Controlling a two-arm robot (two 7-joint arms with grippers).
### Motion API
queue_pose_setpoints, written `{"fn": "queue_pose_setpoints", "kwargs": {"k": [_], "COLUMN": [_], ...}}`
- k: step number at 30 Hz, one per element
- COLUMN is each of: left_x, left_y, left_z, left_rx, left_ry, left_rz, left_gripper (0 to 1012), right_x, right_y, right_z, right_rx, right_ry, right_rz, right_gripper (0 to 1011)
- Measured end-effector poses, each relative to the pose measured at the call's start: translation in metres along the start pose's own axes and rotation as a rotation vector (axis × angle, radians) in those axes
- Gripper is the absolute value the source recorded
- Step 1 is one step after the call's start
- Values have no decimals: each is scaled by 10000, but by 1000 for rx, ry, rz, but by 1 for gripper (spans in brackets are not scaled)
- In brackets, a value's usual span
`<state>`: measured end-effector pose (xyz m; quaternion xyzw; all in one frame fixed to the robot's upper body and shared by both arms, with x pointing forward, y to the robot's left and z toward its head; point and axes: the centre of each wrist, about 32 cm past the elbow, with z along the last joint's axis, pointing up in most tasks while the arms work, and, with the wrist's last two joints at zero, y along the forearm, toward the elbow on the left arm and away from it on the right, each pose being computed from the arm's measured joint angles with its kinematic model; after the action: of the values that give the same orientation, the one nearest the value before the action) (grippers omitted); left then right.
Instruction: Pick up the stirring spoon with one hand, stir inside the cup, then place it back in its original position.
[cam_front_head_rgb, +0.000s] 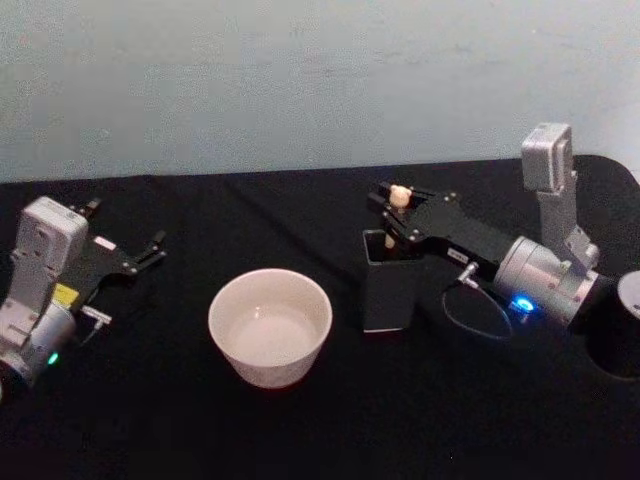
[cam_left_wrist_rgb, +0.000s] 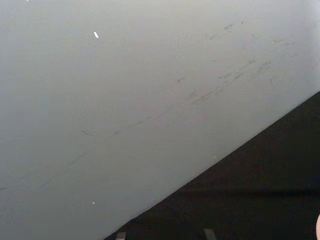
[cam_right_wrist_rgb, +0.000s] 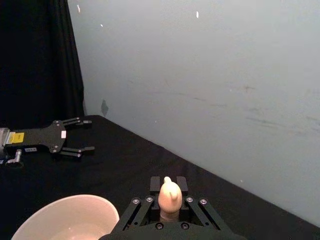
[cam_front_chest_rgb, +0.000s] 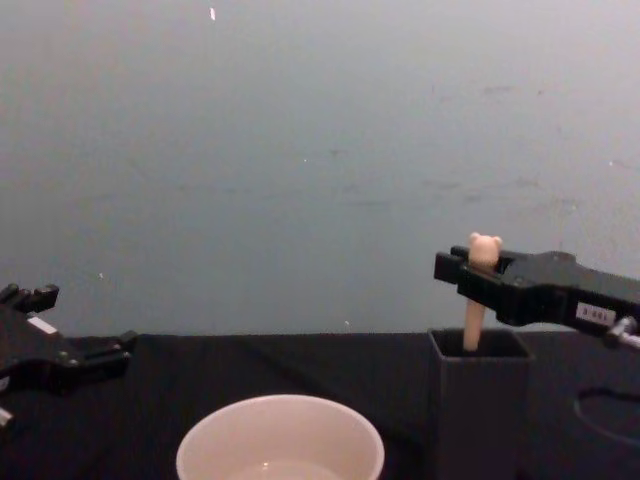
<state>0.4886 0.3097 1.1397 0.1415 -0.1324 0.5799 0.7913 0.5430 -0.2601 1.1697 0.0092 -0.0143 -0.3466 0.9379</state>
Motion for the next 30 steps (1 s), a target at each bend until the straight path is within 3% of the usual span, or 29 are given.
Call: {"fn": "queue_pose_setpoints", "kwargs": {"k": [30], "left_x": [0], "left_y": [0], "left_z": [0], "left_rx": [0], "left_ry": [0], "left_rz": [0], "left_gripper": [1001], "right_x": [-36], "right_y": [34], "right_z": [-145], "right_rx": [-61], "right_ry": [22], "right_rz": [-25], "right_gripper": [194]}}
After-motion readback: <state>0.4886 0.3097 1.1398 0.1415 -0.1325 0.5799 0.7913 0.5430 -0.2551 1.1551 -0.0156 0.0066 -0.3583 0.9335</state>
